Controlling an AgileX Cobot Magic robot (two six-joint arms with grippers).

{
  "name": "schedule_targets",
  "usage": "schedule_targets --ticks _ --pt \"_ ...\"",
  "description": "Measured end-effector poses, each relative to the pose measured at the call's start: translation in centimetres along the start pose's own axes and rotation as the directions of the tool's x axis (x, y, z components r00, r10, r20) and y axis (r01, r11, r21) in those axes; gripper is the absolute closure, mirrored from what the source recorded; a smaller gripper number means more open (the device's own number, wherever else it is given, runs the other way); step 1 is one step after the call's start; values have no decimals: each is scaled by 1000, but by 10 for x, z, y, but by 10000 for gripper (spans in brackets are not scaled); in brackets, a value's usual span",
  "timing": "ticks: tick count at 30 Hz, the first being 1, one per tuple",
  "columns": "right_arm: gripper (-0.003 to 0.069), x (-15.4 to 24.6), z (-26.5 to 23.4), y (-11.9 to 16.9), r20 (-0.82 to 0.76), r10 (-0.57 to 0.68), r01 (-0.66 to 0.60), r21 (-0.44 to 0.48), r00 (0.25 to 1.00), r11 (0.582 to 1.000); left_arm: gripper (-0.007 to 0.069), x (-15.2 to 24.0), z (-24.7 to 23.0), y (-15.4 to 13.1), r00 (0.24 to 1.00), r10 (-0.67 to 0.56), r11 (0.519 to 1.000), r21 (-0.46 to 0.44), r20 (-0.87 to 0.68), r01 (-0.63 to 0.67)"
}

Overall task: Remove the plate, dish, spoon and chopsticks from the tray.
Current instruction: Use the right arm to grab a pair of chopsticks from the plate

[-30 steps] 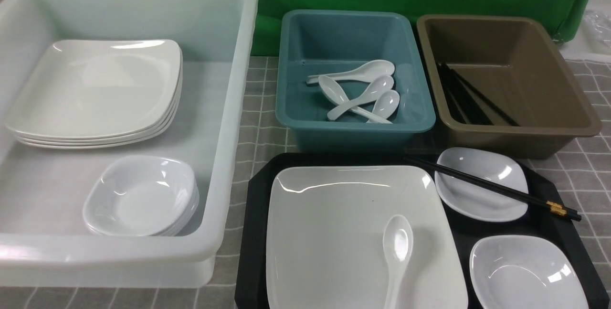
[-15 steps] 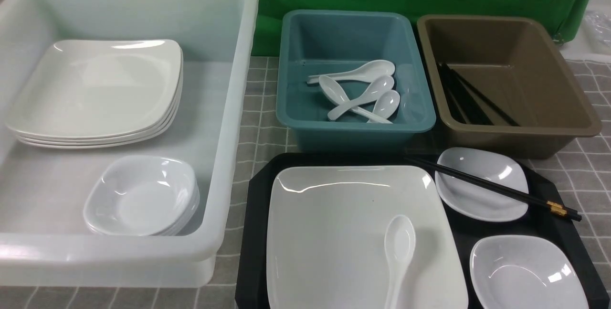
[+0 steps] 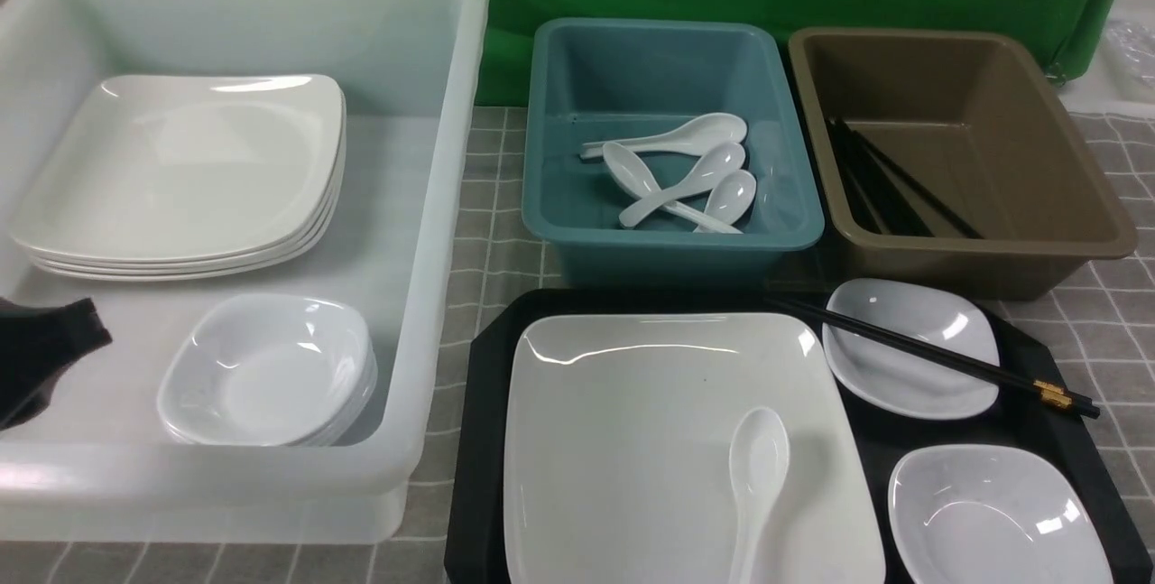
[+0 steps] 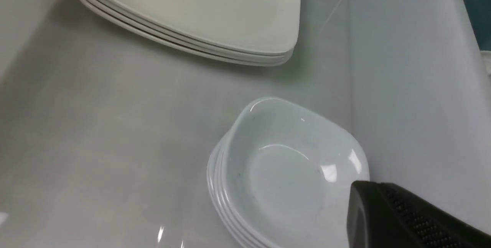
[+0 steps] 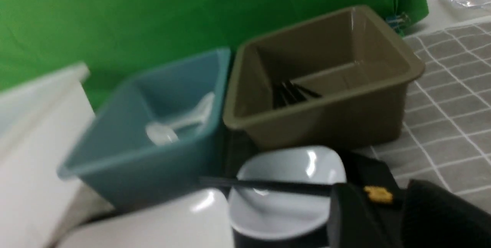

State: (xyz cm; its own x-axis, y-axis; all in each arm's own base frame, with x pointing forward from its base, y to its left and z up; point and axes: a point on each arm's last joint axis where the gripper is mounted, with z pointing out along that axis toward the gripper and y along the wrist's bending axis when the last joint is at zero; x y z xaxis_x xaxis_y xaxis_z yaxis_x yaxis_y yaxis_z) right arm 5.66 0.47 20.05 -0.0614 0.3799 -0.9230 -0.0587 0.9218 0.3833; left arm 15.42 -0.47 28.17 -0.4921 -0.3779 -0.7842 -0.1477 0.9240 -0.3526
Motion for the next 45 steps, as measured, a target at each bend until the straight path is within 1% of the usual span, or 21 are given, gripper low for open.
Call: schedule_targets --ticks 4,7,9,12,13,15,16,17,18,20,23,25,27,30,32,33,35,36,37,38,45 --pt "419 -6 0 2 59 83 -82 -26 995 996 617 1 10 0 999 -26 1000 1 -30 27" --pt "421 -6 0 2 68 117 -115 -32 991 993 617 2 14 -1 998 42 999 8 -57 -41" --pt "431 -6 0 2 60 151 -149 -33 987 988 617 3 14 -4 990 112 993 41 -82 -108" --pt "475 -17 0 11 -91 125 -127 -17 988 992 617 2 11 -21 950 293 942 201 -106 -268" --pt "480 -25 2 16 -135 87 -91 -25 987 996 617 0 9 -29 926 366 906 263 -94 -331" --pt "484 -48 10 33 -274 -59 39 -78 960 996 617 1 6 -48 874 477 822 399 -91 -407" --pt "484 -50 11 35 -286 -74 52 -85 955 995 617 0 6 -51 869 486 813 410 -88 -413" --pt "484 -64 21 48 -380 -181 137 -139 907 981 617 1 4 -62 842 530 770 470 -97 -431" --pt "484 -69 28 55 -446 -246 183 -179 861 967 617 1 3 -69 818 567 740 498 -100 -452" --pt "482 -81 56 76 -568 -397 294 -268 721 917 617 -1 0 -82 763 637 690 523 -110 -500" --pt "472 -83 89 91 -690 -523 393 -357 500 847 617 -2 -10 -97 708 700 629 552 -95 -547" --pt "459 -81 117 98 -740 -569 451 -396 360 800 617 -1 -22 -111 668 742 559 603 -58 -569" --pt "443 -81 145 99 -770 -584 498 -412 256 762 617 2 -36 -123 638 770 490 654 -13 -577" --pt "389 -77 185 90 -809 -559 510 -408 183 757 617 7 -57 -135 605 793 387 710 69 -588" --pt "363 -76 198 84 -823 -545 504 -405 163 763 617 9 -64 -136 600 794 359 723 96 -591" --pt "302 -72 212 78 -834 -531 476 -410 150 778 617 10 -72 -137 594 794 327 735 127 -594" --pt "217 -61 238 65 -844 -525 425 -437 112 793 617 10 -83 -136 593 788 296 744 164 -599" --pt "211 -62 241 65 -844 -522 423 -432 120 796 617 10 -83 -135 594 787 295 744 166 -600" --pt "170 -54 257 59 -843 -530 403 -457 88 793 617 9 -88 -134 595 783 286 743 183 -605" --pt "156 -49 264 56 -841 -537 395 -472 68 788 617 8 -90 -132 598 778 285 741 192 -608" --pt "141 -14 299 44 -813 -581 349 -556 -38 755 617 5 -95 -128 598 773 282 728 214 -625"
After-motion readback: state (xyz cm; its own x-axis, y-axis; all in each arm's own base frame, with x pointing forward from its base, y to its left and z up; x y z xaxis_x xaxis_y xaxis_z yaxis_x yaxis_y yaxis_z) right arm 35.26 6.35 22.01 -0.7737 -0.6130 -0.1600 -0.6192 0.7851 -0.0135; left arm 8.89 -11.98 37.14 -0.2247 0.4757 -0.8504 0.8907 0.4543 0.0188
